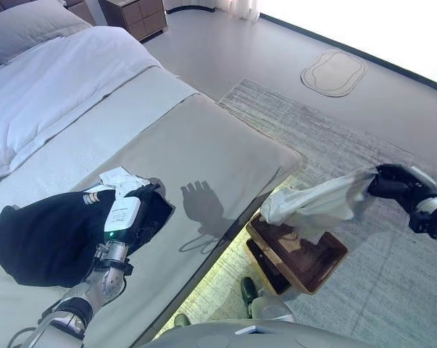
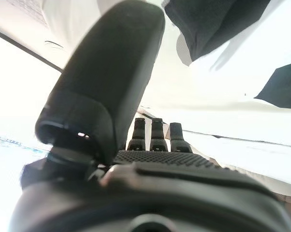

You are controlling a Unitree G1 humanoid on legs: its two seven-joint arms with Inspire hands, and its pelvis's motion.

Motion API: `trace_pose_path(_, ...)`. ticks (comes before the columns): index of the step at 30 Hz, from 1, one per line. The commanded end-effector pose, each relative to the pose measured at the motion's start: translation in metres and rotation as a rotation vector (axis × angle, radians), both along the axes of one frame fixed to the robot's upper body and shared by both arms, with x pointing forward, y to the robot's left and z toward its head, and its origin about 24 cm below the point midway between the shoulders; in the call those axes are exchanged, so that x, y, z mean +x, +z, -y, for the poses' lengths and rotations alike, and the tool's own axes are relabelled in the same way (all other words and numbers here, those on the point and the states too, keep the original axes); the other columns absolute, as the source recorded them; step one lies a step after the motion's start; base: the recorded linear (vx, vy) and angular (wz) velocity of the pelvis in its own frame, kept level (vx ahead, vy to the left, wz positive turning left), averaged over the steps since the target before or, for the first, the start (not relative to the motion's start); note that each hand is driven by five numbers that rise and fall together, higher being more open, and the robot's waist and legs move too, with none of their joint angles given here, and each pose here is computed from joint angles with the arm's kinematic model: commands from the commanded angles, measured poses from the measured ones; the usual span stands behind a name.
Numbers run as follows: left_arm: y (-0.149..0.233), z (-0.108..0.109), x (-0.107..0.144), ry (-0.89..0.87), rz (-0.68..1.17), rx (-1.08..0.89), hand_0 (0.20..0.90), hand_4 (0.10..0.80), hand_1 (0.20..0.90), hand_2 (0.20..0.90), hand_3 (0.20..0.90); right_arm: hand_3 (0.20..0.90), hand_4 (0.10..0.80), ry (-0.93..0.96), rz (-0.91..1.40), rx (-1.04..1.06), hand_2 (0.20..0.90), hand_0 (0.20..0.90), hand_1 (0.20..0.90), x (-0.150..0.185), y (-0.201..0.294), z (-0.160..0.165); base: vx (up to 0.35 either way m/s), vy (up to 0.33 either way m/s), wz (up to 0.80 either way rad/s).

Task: Pick up the clothes from the bed and place them into the basket

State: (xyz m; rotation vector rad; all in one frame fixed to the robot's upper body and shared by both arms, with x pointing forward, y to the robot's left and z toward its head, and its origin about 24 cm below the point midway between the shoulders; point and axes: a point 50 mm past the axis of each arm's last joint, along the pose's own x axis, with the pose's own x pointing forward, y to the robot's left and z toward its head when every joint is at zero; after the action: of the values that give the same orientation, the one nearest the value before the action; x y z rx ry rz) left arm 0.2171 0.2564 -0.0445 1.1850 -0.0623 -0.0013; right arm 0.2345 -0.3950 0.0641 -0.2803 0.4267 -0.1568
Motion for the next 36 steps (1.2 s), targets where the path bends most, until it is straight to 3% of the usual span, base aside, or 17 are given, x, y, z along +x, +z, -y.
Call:
trace_pose_path(1, 0.035, -0.015, 0.027, 0.059, 0.177, -0.033, 0.900, 0.800, 0.900, 0.900, 0.900, 0.200, 0.100, -0.049, 0.211, -0.041, 0.300, 0.300, 0.300, 0.012, 0.042, 0.016, 0.000, 0.000, 0.00)
trace_pose_path(9, 0.033, -0.003, 0.034, 0.031, 0.168, -0.052, 0.900, 0.800, 0.900, 0.900, 0.900, 0.200, 0.100, -0.120, 0.047, -0.044, 0.300, 0.300, 0.300, -0.008, -0.002, 0.029, 0.000, 0.000, 0.00)
trace_pose_path(19, 0.033, 0.006, 0.038, 0.013, 0.180, -0.071, 0.900, 0.800, 0.900, 0.900, 0.900, 0.214, 0.114, -0.195, -0.081, -0.096, 0.312, 0.312, 0.312, -0.013, -0.022, 0.033, 0.000, 0.000, 0.00)
trace_pose_path(20, 0.033, 0.006, 0.038, 0.012, 0.180, -0.071, 0.900, 0.800, 0.900, 0.900, 0.900, 0.340, 0.240, -0.198, -0.083, -0.099, 0.420, 0.420, 0.420, -0.013, -0.022, 0.033, 0.000, 0.000, 0.00)
trace_pose_path(21, 0.032, 0.005, 0.037, 0.011, 0.179, -0.071, 0.900, 0.800, 0.900, 0.900, 0.900, 0.900, 0.800, -0.213, -0.087, -0.114, 0.900, 0.900, 0.900, -0.015, -0.023, 0.034, 0.000, 0.000, 0.00)
trace_pose_path(36, 0.037, 0.007, 0.039, -0.007, 0.189, -0.072, 0.900, 0.800, 0.900, 0.900, 0.900, 0.900, 0.800, -0.210, -0.149, -0.122, 0.900, 0.900, 0.900, -0.020, -0.036, 0.029, 0.000, 0.000, 0.00)
